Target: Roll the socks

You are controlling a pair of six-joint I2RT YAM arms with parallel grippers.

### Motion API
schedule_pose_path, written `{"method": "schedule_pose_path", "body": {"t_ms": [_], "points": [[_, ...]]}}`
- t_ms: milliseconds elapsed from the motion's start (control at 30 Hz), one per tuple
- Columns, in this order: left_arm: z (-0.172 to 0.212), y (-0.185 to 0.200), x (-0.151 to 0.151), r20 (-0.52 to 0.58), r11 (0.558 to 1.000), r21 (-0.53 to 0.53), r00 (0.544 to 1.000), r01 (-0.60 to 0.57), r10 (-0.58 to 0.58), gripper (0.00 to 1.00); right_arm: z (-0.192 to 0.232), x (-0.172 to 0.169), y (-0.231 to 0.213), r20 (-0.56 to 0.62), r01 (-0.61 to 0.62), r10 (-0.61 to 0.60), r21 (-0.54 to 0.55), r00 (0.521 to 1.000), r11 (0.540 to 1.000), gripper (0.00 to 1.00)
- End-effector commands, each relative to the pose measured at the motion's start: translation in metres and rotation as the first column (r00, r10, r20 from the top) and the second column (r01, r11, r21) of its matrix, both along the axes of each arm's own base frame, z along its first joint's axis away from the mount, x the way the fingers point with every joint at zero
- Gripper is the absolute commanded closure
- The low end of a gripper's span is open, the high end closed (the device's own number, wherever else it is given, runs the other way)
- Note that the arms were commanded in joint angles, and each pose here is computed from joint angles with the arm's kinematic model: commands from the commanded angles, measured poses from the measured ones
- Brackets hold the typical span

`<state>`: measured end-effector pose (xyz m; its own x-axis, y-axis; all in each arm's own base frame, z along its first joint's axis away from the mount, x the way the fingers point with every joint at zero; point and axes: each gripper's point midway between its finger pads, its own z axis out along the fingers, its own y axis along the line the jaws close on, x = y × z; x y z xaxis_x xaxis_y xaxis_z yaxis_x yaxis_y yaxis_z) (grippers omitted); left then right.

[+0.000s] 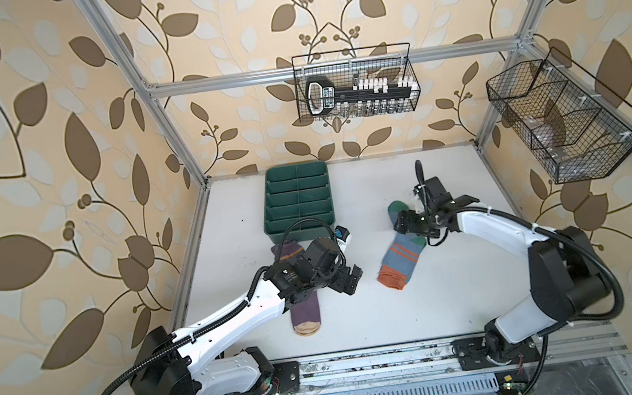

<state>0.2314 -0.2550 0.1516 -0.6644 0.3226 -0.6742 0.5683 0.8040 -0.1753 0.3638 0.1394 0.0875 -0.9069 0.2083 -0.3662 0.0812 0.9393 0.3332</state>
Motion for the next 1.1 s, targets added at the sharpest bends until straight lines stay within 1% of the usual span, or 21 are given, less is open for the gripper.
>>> {"method": "schedule_pose_path", "body": {"t_ms": [0, 67, 133, 167, 200, 233, 267, 400, 633, 833, 933, 1067], "points": [[0.02, -0.013, 0.016, 0.047, 0.996, -0.078, 0.997, -0.053, 0.057, 0.06, -0.003, 0.017, 0.02, -0.001, -0.069, 0.069, -0.017, 0.998, 0.997, 0.18], [0.016, -0.019, 0.019, 0.033, 0.997, -0.068, 0.999, -0.041, 0.043, 0.09, -0.01, 0.028, 0.023, -0.006, -0.071, 0.071, -0.029, 0.997, 0.997, 0.18], [0.011, -0.024, 0.021, 0.018, 0.998, -0.052, 0.999, -0.033, 0.034, 0.09, -0.016, 0.035, 0.025, -0.013, -0.069, 0.069, -0.017, 0.998, 0.997, 0.18], [0.008, -0.026, 0.023, 0.014, 0.999, -0.041, 0.999, -0.033, 0.034, 0.08, -0.019, 0.039, 0.025, -0.019, -0.066, 0.065, -0.003, 0.998, 0.998, 0.18], [0.006, -0.028, 0.025, 0.01, 0.999, -0.037, 0.999, -0.033, 0.033, 0.03, -0.025, 0.04, 0.024, -0.032, -0.059, 0.059, 0.004, 0.998, 0.998, 0.18], [0.003, -0.03, 0.027, 0.008, 0.999, -0.03, 0.999, -0.032, 0.032, 0.01, -0.03, 0.042, 0.022, -0.041, -0.052, 0.052, 0.009, 0.998, 0.999, 0.18], [0.0, -0.033, 0.029, 0.007, 0.999, -0.029, 0.999, -0.031, 0.031, 0.01, -0.025, 0.05, 0.024, -0.024, -0.048, 0.048, 0.019, 0.999, 0.999, 0.18], [-0.017, -0.049, 0.037, -0.011, 1.0, -0.019, 1.0, -0.014, 0.013, 0.01, -0.03, 0.06, 0.02, -0.02, -0.033, 0.034, 0.038, 0.999, 0.999, 0.18], [-0.055, -0.077, 0.049, -0.065, 0.998, 0.058, 0.998, -0.017, 0.021, 0.01, -0.041, 0.063, 0.017, -0.041, -0.031, 0.033, 0.046, 0.999, 0.998, 0.18], [-0.078, -0.1, 0.054, -0.121, 0.998, 0.043, 0.991, -0.052, 0.057, 0.01, -0.049, 0.059, 0.014, -0.056, -0.034, 0.036, 0.039, 0.998, 0.999, 0.18], [-0.09, -0.104, 0.054, -0.141, 0.997, 0.041, 0.987, -0.066, 0.071, 0.01, -0.05, 0.06, 0.013, -0.056, -0.028, 0.03, 0.046, 0.998, 0.999, 0.18], [-0.108, -0.103, 0.048, -0.152, 0.993, 0.079, 0.984, -0.082, 0.094, 0.01, -0.051, 0.062, 0.011, -0.058, -0.017, 0.021, 0.061, 0.998, 0.998, 0.18]]}}
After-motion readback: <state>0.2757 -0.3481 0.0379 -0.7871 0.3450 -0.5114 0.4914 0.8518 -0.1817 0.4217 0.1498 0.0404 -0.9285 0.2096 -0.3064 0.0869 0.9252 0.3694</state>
